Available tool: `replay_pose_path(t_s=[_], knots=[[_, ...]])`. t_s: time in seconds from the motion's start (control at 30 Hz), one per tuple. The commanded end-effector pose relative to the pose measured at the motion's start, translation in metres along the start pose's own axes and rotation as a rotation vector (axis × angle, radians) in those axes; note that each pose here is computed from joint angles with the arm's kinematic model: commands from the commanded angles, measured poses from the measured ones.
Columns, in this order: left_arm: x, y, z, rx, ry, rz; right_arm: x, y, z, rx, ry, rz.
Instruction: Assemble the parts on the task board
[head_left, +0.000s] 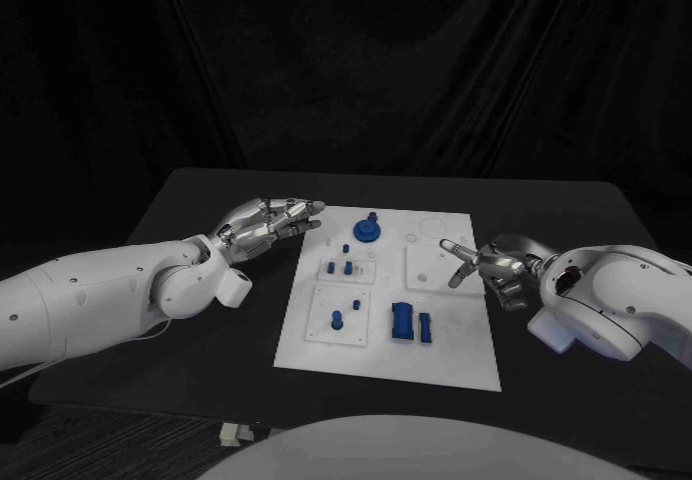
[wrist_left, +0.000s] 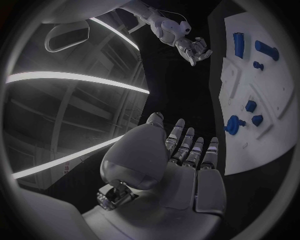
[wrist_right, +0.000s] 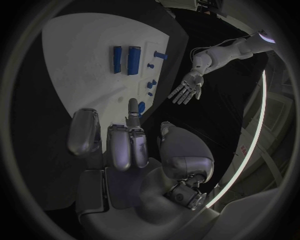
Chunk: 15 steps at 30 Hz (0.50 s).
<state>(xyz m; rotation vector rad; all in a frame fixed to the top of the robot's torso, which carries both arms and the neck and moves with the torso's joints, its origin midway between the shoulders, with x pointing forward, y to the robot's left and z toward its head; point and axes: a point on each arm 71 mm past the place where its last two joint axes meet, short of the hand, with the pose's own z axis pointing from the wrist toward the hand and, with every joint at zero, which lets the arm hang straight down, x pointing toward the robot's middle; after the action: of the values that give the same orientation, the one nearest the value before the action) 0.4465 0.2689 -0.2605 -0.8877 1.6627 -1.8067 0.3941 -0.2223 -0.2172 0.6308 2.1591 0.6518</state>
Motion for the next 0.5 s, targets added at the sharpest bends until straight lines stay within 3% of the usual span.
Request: replay_pose_path(t_s=[0.03,0.3,0.5], knots=[[0.0004,-0.0025,0.0001,0.041,-0.004,0.0,0.004,0.004,0.001,-0.092,0.017,0.059],[0.0003,-0.0021,-0.0002,0.034,-0.001,-0.003,0.028,-0.012,0.004,-0.1,0.139,0.034],[0.0004,-0.0019,-0.0004,0.031,0.001,-0.005,0.043,-0.019,0.005,-0.117,0.182,-0.056]])
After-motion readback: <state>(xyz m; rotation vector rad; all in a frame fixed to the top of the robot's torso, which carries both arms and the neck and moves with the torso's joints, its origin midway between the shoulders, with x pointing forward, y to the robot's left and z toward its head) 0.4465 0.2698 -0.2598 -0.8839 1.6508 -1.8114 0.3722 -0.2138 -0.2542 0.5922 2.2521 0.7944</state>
